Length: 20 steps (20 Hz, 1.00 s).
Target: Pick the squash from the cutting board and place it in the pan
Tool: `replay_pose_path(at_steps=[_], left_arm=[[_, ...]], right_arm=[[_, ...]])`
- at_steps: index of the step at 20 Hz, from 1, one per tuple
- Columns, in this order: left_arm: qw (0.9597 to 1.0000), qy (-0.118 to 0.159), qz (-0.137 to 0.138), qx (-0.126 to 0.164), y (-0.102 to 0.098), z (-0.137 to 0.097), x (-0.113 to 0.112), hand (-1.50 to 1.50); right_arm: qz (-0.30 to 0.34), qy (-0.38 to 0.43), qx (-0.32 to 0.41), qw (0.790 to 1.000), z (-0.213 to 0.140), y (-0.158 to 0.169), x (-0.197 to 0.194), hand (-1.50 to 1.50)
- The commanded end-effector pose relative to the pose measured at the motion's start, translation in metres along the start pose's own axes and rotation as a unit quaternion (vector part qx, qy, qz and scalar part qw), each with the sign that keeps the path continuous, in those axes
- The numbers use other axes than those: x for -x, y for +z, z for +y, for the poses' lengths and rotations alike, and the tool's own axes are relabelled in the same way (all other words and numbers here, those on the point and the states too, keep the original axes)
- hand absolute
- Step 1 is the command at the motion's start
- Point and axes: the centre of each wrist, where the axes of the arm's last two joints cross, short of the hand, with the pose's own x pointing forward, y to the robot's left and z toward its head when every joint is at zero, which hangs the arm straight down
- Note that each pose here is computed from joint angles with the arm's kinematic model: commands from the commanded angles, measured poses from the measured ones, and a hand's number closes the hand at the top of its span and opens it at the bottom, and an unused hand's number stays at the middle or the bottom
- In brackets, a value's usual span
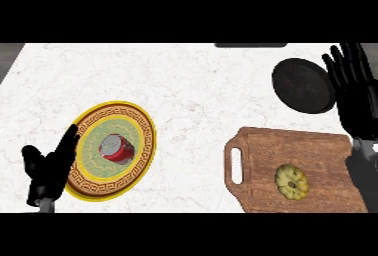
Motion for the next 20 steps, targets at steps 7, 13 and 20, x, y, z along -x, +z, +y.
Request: replay_pose_path(at_steps=[7,13,20], left_arm=[[0.9814,-0.017,-0.184,0.052,-0.020,-0.032,-0.082,0.00],[0.9799,-0.012,-0.199,0.015,-0.023,-0.020,-0.089,0.00],[0.9784,-0.010,-0.205,0.022,-0.028,-0.029,-0.101,0.00]], right_arm=[[0.146,0.252,-0.531,0.796,0.043,0.036,0.014,1.50],[-0.132,0.353,-0.558,0.740,0.004,0.002,-0.067,-1.50],[-0.149,0.467,-0.610,0.622,-0.007,-0.011,-0.137,-1.50]])
